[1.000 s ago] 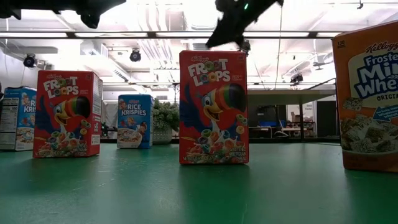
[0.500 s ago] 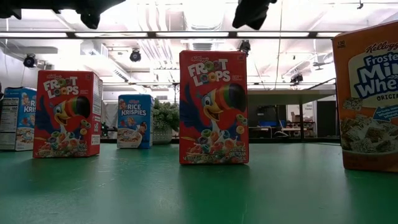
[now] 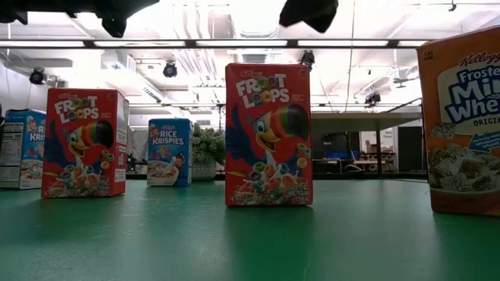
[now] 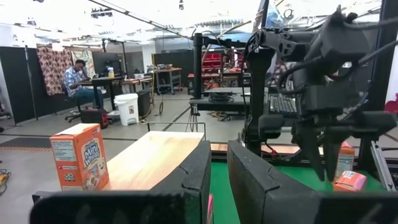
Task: Stack cereal on shelf
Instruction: Put the bottom right red cereal box on the shelf
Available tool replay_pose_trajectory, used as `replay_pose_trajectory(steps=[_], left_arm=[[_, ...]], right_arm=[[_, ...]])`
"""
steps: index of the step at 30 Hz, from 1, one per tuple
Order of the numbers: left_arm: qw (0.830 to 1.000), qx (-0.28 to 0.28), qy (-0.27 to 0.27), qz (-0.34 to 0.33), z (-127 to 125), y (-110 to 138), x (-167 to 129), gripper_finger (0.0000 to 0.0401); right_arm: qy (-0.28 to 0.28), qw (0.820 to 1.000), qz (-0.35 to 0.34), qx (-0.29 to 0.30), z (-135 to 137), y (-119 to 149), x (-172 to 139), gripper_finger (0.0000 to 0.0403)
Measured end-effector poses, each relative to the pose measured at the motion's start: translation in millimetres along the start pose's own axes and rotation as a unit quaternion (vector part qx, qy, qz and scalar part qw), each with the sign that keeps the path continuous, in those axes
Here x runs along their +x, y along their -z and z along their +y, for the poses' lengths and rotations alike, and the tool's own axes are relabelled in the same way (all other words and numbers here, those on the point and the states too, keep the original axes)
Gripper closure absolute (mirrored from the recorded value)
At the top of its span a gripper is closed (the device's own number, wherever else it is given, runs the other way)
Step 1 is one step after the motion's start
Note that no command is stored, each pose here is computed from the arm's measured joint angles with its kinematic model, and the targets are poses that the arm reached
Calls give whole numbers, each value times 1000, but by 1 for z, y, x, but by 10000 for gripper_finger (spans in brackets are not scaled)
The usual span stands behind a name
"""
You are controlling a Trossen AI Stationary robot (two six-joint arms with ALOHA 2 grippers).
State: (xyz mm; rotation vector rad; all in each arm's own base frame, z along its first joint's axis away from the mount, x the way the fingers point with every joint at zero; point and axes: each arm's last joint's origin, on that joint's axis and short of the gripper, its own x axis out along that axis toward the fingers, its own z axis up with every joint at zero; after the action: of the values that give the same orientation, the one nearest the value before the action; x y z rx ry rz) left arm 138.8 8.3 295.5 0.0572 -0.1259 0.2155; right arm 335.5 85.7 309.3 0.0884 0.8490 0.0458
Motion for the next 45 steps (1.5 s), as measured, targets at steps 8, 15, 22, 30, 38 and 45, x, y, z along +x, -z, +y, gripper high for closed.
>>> replay_pose_trajectory(steps=[8,15,22,30,38,45], left_arm=[[1000,10,0,-1,0,0,0,364],[1000,11,0,-1,0,0,0,364],[1000,11,0,0,0,0,0,364],[1000,10,0,1,0,0,1,364],[1000,10,0,1,0,0,1,364],[1000,10,0,1,0,0,1,364]], right_arm=[[-4,999,37,8,4,6,30,217],[-28,997,68,-30,13,14,53,112],[-37,995,92,-25,14,21,70,87],[-32,995,93,-23,13,21,71,124],[-31,995,92,-20,12,21,71,195],[-30,995,92,-19,10,20,72,244]])
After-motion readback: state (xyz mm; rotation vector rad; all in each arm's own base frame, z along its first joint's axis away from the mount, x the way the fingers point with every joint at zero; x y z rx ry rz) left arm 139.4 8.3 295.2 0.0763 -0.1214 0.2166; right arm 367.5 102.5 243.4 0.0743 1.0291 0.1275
